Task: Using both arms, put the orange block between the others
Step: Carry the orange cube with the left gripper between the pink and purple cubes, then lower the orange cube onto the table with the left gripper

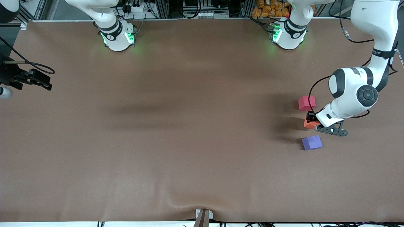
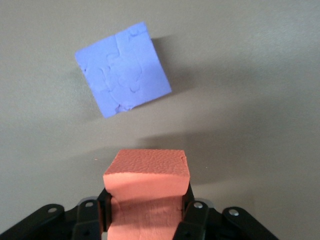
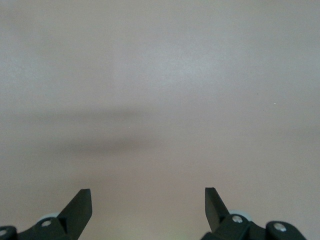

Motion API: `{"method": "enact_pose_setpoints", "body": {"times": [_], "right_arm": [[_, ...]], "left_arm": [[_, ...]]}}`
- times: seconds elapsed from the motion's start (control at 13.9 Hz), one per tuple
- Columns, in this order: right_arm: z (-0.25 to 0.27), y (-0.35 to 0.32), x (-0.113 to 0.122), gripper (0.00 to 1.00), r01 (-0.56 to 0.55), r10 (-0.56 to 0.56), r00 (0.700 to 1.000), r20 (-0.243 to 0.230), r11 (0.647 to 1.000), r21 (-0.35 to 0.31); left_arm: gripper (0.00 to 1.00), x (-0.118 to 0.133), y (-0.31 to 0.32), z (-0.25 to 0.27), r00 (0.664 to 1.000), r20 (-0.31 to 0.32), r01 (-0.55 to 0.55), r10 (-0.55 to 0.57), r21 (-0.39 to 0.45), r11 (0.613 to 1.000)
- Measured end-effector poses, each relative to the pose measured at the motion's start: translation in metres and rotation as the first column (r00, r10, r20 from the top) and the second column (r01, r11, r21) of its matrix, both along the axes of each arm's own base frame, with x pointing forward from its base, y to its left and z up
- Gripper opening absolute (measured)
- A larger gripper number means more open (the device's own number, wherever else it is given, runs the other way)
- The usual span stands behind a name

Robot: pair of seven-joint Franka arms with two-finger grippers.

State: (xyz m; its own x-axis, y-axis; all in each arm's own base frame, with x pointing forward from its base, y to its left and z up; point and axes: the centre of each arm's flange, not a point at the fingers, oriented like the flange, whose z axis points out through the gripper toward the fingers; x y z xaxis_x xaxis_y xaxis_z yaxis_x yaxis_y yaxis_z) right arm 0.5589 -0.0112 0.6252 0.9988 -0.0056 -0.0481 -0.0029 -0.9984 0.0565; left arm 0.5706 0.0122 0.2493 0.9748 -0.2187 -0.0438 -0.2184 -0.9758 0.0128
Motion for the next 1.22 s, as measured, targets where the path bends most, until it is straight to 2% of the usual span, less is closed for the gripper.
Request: {"method": "enact_pose_setpoints", "body": {"times": [0.65, 1.22], "right_arm": [[0.016, -0.009, -0.016, 1.00, 0.017, -0.017, 1.000, 0.006, 0.997, 0.076], [0.016, -0.014, -0.018, 1.00, 0.023, -0.024, 1.000, 0.004, 0.996, 0.082]], "left_arm": [[0.53, 0.001, -0.003, -0.037, 0.990, 0.007, -0.141, 0.141, -0.012, 0.990], [0.53, 0.001, -0.004, -0.037, 0.989, 0.009, -0.150, 0.150, -0.012, 0.989]]}}
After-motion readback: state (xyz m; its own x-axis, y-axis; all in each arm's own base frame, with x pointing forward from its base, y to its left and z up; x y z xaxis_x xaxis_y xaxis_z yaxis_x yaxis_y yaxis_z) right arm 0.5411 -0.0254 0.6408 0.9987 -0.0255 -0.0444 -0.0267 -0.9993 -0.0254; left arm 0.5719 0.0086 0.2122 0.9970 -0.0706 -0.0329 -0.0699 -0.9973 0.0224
